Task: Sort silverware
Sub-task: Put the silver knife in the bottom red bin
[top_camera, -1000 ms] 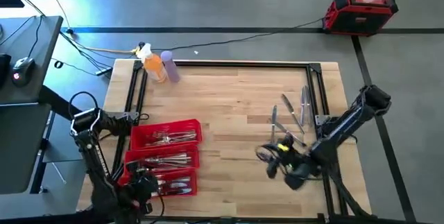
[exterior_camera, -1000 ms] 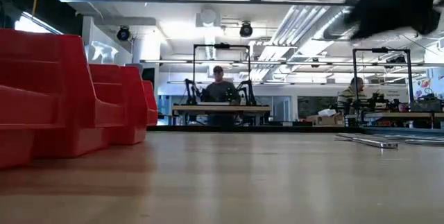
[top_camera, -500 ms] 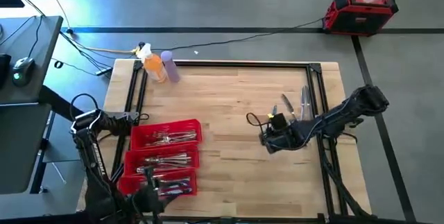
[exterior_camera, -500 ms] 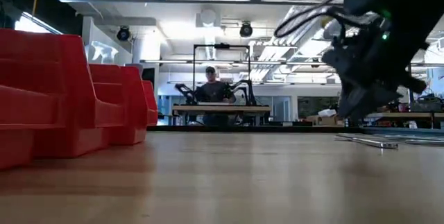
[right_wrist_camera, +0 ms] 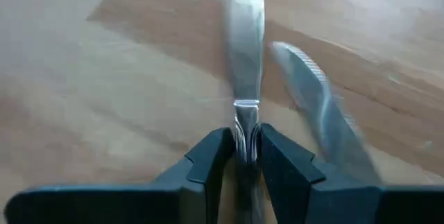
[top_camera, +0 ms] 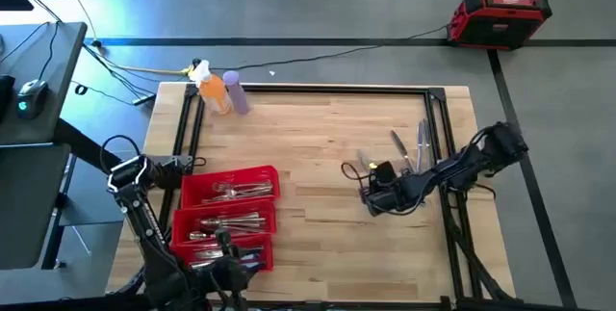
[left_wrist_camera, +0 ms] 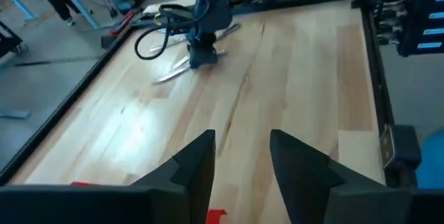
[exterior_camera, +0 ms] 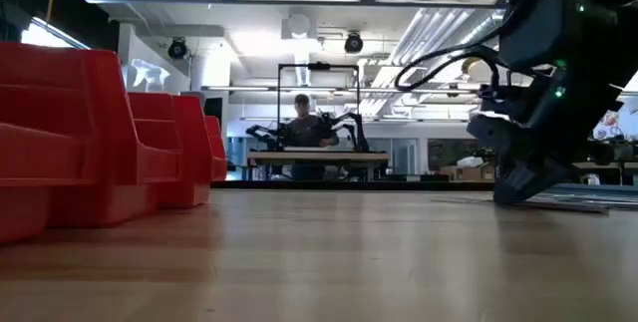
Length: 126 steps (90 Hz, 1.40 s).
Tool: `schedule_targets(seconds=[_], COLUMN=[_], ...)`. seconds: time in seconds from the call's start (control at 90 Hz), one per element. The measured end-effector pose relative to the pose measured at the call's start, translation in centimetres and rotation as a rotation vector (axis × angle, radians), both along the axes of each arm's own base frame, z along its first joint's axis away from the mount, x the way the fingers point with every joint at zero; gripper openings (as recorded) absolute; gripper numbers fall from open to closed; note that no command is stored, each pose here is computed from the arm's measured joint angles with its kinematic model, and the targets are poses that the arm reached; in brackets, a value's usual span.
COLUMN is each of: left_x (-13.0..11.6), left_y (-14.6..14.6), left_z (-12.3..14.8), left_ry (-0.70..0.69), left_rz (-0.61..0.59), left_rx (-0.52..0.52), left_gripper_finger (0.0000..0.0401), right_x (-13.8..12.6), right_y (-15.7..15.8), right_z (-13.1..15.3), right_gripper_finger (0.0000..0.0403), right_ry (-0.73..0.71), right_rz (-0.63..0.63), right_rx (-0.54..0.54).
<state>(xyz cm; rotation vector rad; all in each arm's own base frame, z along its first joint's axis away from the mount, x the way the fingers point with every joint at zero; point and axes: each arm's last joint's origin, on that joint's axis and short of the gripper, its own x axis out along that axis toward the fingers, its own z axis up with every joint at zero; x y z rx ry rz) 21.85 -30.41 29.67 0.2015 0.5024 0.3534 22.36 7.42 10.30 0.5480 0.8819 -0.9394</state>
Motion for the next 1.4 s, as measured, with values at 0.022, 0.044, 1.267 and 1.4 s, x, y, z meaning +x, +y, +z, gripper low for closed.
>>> schedule_targets(seconds=[0.022, 0.044, 1.267, 1.4], left_x=[0.1, 0.1, 11.8, 12.1], left_y=[0.1, 0.1, 1.6, 1.9], left_z=[0.0, 0.0, -9.5, -9.5], left_ry=[0.001, 0.002, 0.371, 0.362], left_rz=[0.003, 0.004, -0.114, -0.103], left_rx=[-0.002, -0.003, 0.000, 0.005], left_gripper_finger=[0.0121, 0.0121, 0.0121, 0.0121], right_x=[0.4, 0.7, 5.9, 6.5], right_y=[0.4, 0.8, 8.8, 10.0], right_z=[0.2, 0.4, -0.4, 0.6], right_gripper_finger=[0.0079, 0.0079, 0.0152, 0.0123], right_ry=[-0.006, -0.013, 0.043, 0.090], right_rz=[0.023, 0.045, 0.698, 0.823], right_rx=[0.011, 0.027, -0.037, -0.094])
